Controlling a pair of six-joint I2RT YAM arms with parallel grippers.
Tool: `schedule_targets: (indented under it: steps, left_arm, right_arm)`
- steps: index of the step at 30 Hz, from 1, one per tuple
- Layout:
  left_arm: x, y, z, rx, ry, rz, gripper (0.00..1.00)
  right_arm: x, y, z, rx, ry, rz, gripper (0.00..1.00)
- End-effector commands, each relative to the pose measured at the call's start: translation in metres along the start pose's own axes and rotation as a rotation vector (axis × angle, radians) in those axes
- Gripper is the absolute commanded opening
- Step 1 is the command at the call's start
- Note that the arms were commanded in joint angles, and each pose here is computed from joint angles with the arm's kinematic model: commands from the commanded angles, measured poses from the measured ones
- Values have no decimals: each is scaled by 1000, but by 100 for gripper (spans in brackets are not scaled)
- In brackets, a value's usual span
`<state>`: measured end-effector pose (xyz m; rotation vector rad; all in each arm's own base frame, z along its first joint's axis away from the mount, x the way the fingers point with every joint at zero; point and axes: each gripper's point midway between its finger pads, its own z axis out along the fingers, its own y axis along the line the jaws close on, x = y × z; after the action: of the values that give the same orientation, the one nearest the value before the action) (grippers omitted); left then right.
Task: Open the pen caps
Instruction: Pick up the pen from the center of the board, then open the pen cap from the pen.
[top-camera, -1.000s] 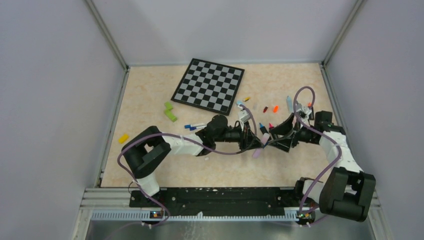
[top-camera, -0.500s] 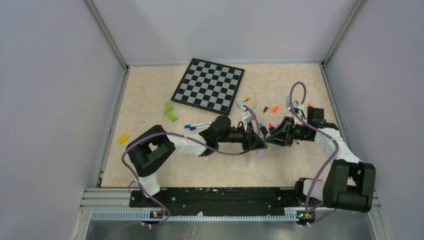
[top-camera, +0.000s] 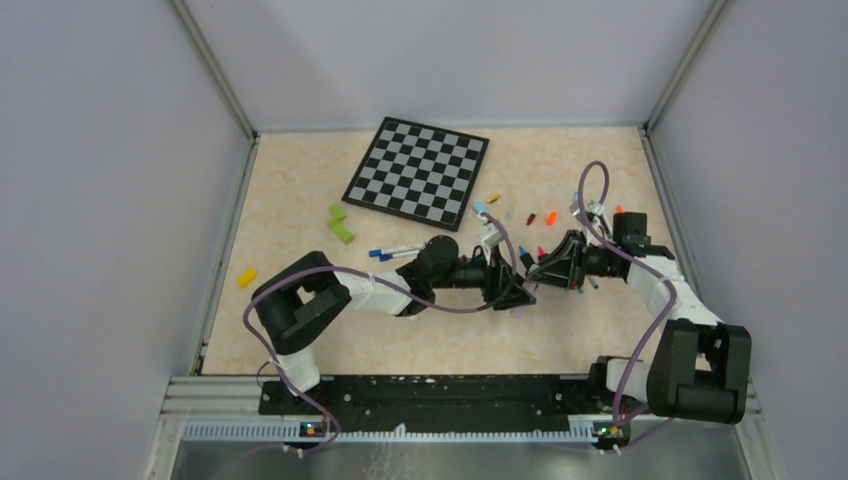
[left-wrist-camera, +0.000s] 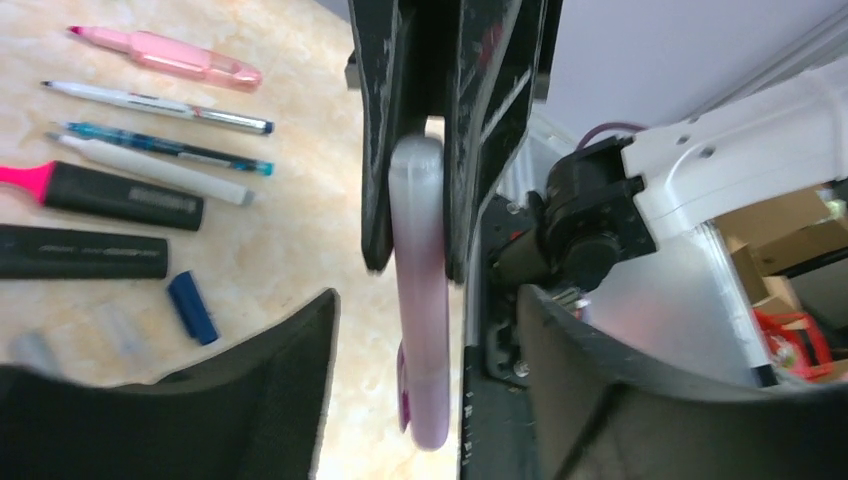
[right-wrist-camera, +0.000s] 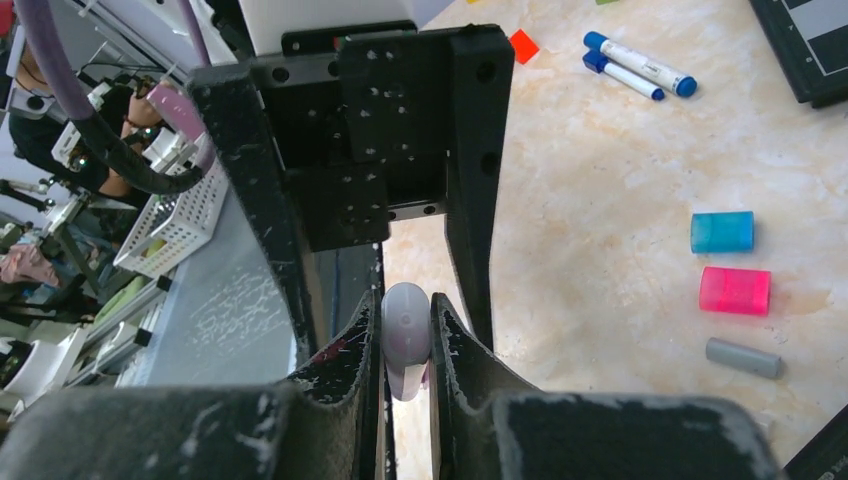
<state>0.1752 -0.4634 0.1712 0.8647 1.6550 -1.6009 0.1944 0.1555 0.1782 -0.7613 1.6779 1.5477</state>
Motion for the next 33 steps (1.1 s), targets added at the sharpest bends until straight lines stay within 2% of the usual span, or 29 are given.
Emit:
schedule_targets:
  steps: [1, 2, 3, 7, 12, 26, 30, 33]
  left_arm:
    - [-23, -8, -17, -29, -100, 86, 80]
    - [-21, -7, -22, -36, -109, 94, 92]
    - [-19, -7, -26, -33, -123, 103, 98]
    - [-10, -11, -41, 39, -151, 30, 99]
    - [2, -16, -35, 123, -103, -35, 99]
    - [12, -11, -13, 198, -46, -128, 57]
    - [16, -13, -10, 216, -24, -134, 51]
    - [20, -12, -9, 220, -5, -141, 39]
  right_arm:
    - [-22, 18, 2, -103, -41, -45, 0]
    - [-22, 18, 2, -104, -40, -42, 0]
    - [-22, 18, 2, -105, -40, -41, 0]
    - [-22, 15, 2, -97, -35, -31, 0]
    - [-21, 11, 2, -81, -26, -6, 0]
    - [-17, 7, 2, -73, -22, 14, 0]
    - [-18, 6, 2, -71, -21, 17, 0]
    - [-17, 7, 2, -73, -21, 15, 0]
